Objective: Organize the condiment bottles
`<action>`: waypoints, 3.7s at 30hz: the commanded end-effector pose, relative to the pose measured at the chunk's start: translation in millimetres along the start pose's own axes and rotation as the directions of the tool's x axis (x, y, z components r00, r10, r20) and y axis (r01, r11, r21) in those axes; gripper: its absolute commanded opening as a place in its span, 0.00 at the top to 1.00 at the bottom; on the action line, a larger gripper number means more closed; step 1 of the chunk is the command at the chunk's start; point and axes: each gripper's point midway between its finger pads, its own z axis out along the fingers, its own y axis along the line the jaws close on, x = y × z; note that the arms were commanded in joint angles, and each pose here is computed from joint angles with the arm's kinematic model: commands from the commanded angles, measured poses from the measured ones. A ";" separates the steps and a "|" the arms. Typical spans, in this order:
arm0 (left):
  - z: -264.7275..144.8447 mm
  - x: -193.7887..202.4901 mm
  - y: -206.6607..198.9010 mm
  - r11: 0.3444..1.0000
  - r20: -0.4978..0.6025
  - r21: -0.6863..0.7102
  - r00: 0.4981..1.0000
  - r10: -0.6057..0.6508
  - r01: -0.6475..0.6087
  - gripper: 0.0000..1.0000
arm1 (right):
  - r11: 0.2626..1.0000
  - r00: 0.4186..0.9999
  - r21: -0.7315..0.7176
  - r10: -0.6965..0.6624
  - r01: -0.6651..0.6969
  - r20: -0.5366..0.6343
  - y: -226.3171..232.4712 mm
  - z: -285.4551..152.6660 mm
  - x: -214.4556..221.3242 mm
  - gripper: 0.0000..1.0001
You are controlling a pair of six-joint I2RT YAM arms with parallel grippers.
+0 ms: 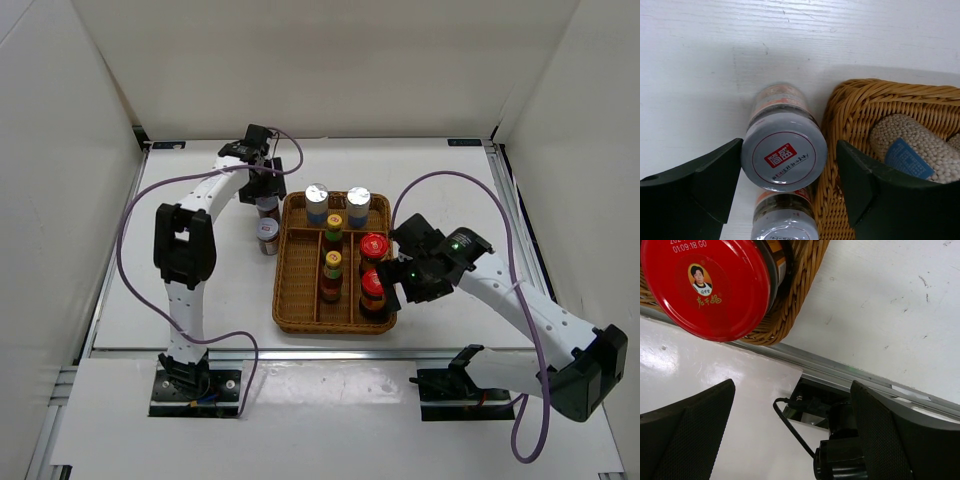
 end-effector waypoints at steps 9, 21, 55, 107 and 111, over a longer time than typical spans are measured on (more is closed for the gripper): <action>-138.3 -101.9 4.4 1.000 0.399 -0.015 0.917 0.007 -0.001 0.89 | 0.999 1.000 0.039 0.018 -0.017 -0.012 -6.2 0.5 0.3 0.01; -304.9 -71.1 -26.2 0.982 0.617 0.122 0.786 0.040 -0.146 0.89 | 1.000 0.999 0.010 0.000 0.000 -0.054 -0.3 5.0 3.2 0.01; -123.2 64.0 -96.6 0.981 0.292 0.125 0.950 0.110 -0.151 0.89 | 1.000 0.998 -0.019 -0.018 0.017 -0.063 4.5 6.6 2.9 0.01; -46.5 75.0 15.5 0.997 0.037 0.072 0.999 0.034 -0.037 0.01 | 0.998 0.995 -0.052 -0.036 0.032 -0.091 10.5 11.1 3.5 0.01; -48.7 68.0 8.4 0.996 0.053 0.083 0.998 0.040 -0.044 0.01 | 0.998 0.994 -0.058 -0.036 0.031 -0.103 12.0 12.5 4.3 0.01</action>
